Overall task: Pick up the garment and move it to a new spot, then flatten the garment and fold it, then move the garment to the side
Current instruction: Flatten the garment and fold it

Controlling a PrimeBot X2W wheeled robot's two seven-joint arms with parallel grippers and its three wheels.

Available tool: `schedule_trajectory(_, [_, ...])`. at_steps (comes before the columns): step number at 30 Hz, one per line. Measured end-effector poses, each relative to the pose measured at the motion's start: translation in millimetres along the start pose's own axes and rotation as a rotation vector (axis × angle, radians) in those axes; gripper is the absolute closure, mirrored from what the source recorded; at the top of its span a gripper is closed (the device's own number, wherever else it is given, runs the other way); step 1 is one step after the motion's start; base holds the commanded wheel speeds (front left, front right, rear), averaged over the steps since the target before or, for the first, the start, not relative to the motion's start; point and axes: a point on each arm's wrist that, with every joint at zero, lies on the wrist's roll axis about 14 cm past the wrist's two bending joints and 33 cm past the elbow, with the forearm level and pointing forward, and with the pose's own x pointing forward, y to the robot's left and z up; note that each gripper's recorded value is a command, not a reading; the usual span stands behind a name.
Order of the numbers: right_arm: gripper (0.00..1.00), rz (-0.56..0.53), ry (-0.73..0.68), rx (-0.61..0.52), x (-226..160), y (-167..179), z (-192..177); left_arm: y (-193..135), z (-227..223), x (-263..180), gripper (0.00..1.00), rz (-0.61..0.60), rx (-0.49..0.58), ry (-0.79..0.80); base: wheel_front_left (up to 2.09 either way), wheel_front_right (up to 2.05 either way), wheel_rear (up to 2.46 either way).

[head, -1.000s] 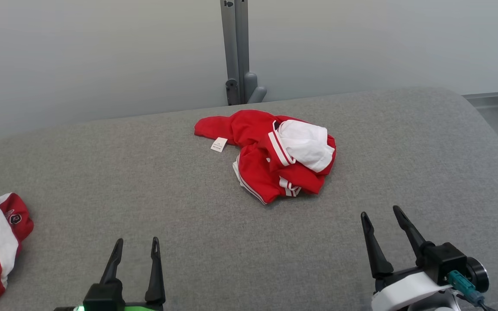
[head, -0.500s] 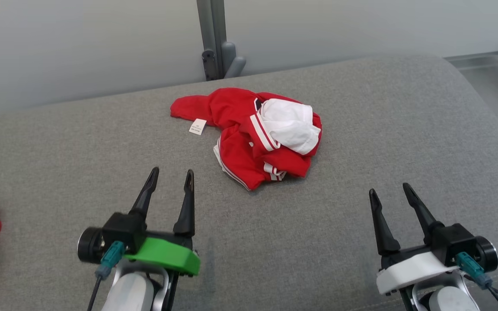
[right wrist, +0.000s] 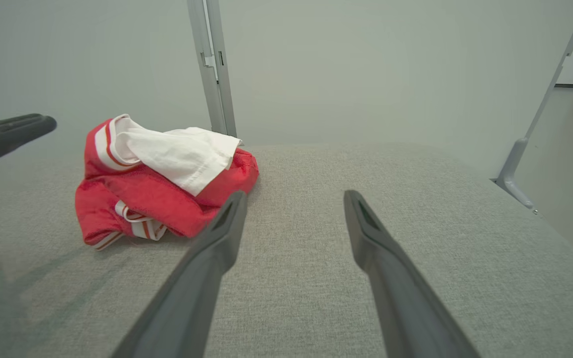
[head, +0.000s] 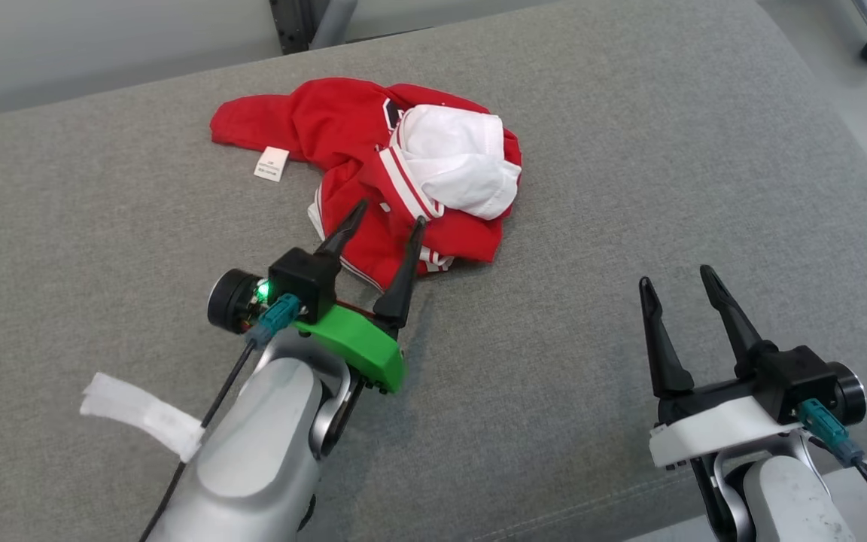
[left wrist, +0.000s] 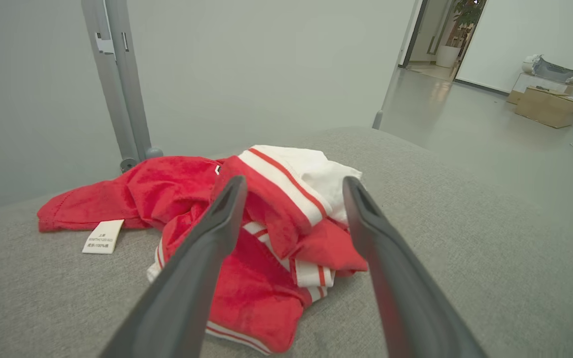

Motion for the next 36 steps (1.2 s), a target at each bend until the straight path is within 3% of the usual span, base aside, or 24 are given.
schedule_trajectory(4, [0.00,-0.016,0.008,0.004,4.2,-5.5,-3.1,-8.2,-20.0,20.3,0.00,-0.068,0.032,0.067,0.00,0.00,0.00])
schedule_trajectory(10, [0.00,-0.039,0.028,0.008,11.0,-13.6,-11.3,5.9,-55.0,41.6,0.00,-0.058,0.093,0.171,0.00,0.00,0.00])
schedule_trajectory(11, [0.00,-0.043,0.032,0.008,11.6,-15.3,-13.0,8.6,-58.6,45.1,0.51,-0.050,0.101,0.180,0.00,0.00,0.00])
schedule_trajectory(12, [0.00,-0.049,0.038,0.007,11.7,-17.1,-15.0,10.7,-61.8,48.6,0.93,-0.046,0.107,0.188,0.00,0.00,0.00])
schedule_trajectory(13, [0.00,-0.055,0.046,0.008,11.1,-19.1,-17.4,12.6,-64.6,51.4,1.00,-0.040,0.113,0.194,0.00,0.00,0.00])
schedule_trajectory(18, [0.00,-0.087,0.053,0.008,8.6,-29.2,-18.9,13.0,-69.4,60.7,1.00,-0.034,0.119,0.203,0.00,0.00,0.00])
schedule_trajectory(23, [0.00,-0.088,0.029,0.020,5.9,-28.7,-10.5,2.7,-40.2,67.4,1.00,-0.052,0.088,0.127,0.00,0.00,0.00])
schedule_trajectory(28, [0.00,-0.084,-0.009,0.043,1.0,-25.9,2.8,-15.5,17.1,78.1,1.00,-0.110,-0.002,-0.006,0.00,0.00,0.00])
schedule_trajectory(32, [0.00,-0.078,-0.041,0.054,-5.2,-23.1,14.3,-38.7,81.6,94.5,1.00,-0.193,0.040,-0.109,0.00,0.00,0.00])
schedule_trajectory(36, [0.00,-0.095,-0.068,0.058,-15.4,-27.4,24.2,-58.6,157.6,104.1,1.00,-0.244,-0.017,-0.228,0.00,0.00,0.00])
